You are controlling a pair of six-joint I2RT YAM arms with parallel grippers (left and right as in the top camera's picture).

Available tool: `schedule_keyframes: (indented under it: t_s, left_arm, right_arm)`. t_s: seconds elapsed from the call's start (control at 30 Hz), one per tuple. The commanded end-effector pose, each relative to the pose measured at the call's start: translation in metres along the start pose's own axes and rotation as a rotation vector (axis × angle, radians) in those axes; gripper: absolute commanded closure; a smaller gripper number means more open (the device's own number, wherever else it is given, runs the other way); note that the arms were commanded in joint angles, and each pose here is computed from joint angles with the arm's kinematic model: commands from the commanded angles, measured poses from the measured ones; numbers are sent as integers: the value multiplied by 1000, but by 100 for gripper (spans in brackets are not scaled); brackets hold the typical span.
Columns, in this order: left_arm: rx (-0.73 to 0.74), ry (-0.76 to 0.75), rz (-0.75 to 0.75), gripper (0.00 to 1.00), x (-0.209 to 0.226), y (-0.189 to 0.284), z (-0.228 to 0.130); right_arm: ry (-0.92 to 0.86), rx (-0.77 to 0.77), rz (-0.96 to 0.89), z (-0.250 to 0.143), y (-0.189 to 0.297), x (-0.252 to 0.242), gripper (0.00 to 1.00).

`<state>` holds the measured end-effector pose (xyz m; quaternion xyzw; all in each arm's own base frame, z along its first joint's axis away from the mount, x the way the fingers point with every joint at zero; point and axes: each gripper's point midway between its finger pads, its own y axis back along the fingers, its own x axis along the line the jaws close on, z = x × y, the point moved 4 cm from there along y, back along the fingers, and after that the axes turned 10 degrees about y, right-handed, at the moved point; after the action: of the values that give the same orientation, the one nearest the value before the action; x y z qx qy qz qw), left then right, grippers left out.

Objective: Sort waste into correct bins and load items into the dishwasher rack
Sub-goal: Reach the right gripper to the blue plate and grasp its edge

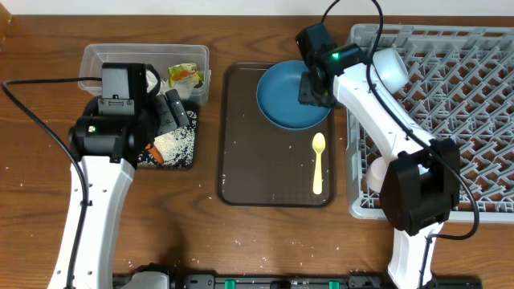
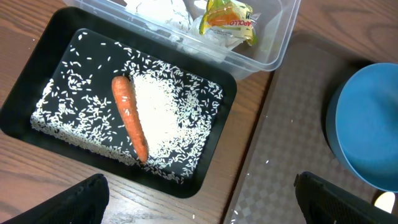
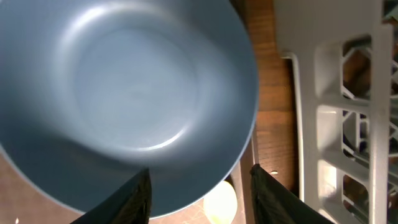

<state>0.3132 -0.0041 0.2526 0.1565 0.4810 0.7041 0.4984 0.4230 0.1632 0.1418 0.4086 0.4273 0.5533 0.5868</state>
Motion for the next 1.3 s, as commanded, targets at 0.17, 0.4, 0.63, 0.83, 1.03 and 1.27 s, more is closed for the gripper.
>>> schedule_keyframes:
  t_s: [0.17,0.4,0.63,0.83,1.03,1.27]
  left_arm:
    - [7,-2,13,2,3,-3,-1]
    - [7,-2,13,2,3,-3,-1]
    - [7,-2,13,2,3,-3,-1]
    - [7,-2,13,2,3,-3,-1]
    - [7,-2,13,2,3,-3,-1]
    - [7,-2,13,2,3,-3,-1]
  right_arm:
    - [-38,65,-111,-28,-24,-11,52]
    - [-33,81,-109,-40,-35,-7,53]
    - [-19,103,-117,-51,-46,-8,62]
    - [18,81,-104,-48,-49,-5,75]
    - [29,73,-91,-56,-65,-4,78]
    - [91,29,-64,-49,-70,0,82]
